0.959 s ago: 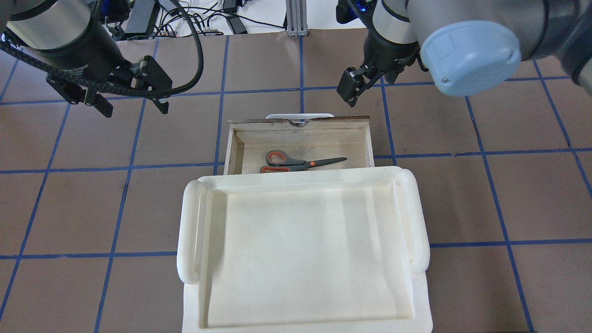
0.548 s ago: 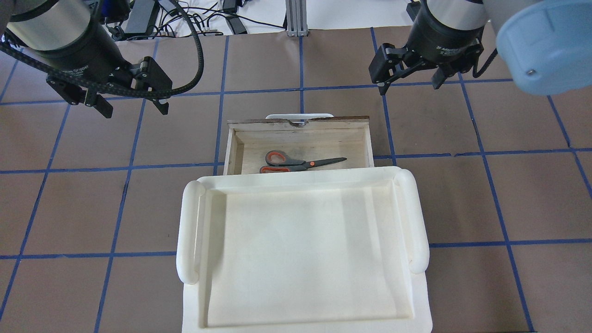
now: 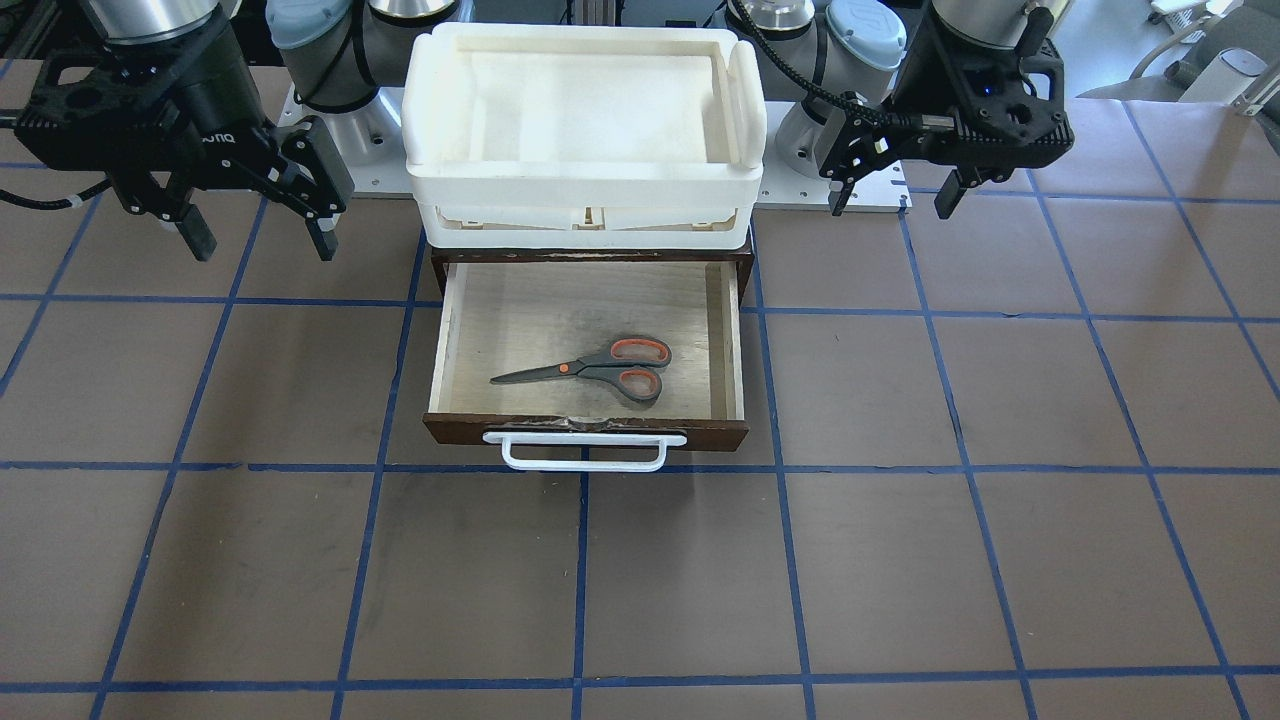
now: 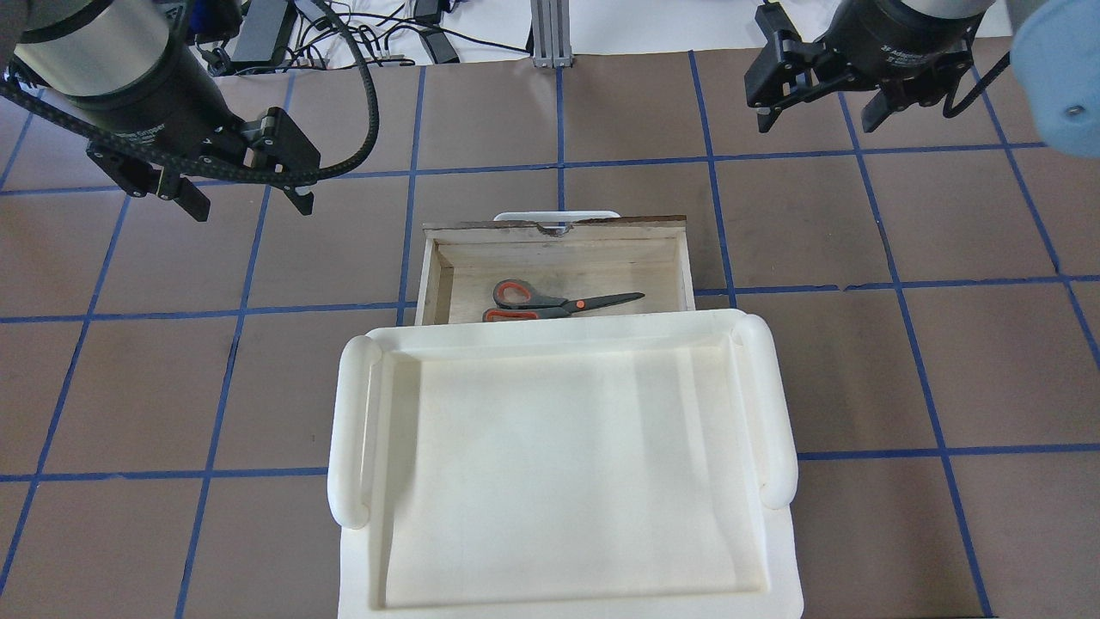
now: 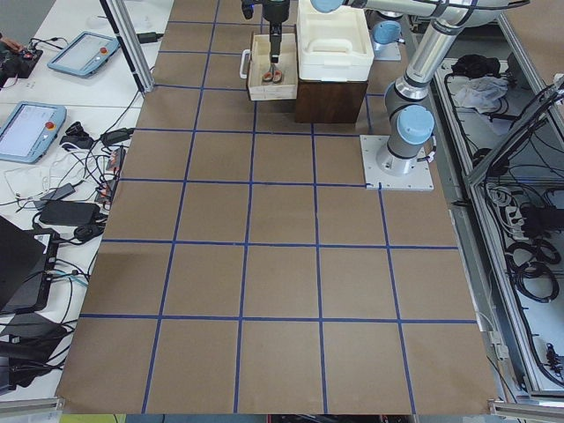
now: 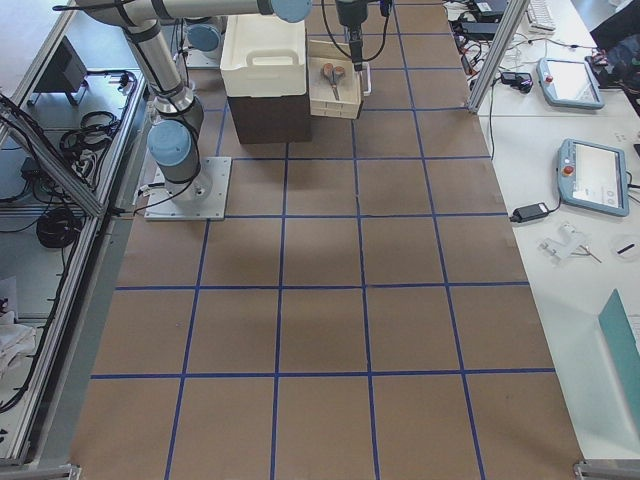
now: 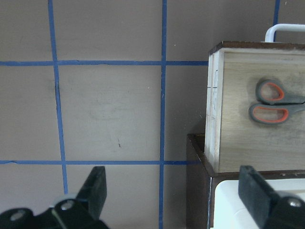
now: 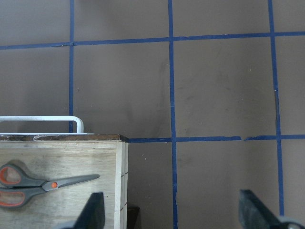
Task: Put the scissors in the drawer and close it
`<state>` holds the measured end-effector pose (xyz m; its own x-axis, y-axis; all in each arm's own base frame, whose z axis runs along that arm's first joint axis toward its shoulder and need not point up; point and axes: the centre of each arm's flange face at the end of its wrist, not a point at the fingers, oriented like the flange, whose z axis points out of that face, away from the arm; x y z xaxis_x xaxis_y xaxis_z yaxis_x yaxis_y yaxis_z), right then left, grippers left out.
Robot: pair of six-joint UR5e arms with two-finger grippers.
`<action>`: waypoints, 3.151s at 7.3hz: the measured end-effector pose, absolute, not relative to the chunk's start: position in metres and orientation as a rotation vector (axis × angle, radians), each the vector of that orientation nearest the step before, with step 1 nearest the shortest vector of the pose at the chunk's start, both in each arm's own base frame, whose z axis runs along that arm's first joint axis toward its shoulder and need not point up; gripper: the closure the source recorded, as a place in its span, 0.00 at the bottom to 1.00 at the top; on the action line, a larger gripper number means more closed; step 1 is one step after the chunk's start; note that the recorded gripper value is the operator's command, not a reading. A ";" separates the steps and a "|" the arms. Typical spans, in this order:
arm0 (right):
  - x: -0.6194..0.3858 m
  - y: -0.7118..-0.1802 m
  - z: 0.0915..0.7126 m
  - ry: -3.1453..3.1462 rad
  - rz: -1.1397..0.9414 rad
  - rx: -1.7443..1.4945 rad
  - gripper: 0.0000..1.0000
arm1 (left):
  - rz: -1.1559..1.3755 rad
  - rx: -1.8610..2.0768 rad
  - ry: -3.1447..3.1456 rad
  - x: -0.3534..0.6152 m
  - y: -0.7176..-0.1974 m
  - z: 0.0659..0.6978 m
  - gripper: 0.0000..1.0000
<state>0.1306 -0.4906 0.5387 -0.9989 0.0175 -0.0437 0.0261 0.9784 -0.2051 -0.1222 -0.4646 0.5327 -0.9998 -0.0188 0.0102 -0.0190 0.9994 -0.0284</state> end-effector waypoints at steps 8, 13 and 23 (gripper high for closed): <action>0.129 -0.457 0.533 3.150 -0.099 0.031 0.00 | 0.040 0.028 -3.130 -0.123 -0.465 0.531 0.00; 0.128 -0.456 0.531 3.159 -0.090 0.028 0.00 | 0.042 0.027 -3.130 -0.123 -0.465 0.532 0.00; 0.127 -0.456 0.527 3.164 -0.078 0.029 0.00 | 0.258 -0.029 -3.030 -0.150 -0.542 0.504 0.00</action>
<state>0.1269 -0.4559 0.5272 -0.9996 0.0188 0.0230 0.0176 0.9986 -0.0495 -0.1503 -0.5423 0.5039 -0.9947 0.0272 0.0988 0.0101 0.9855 -0.1696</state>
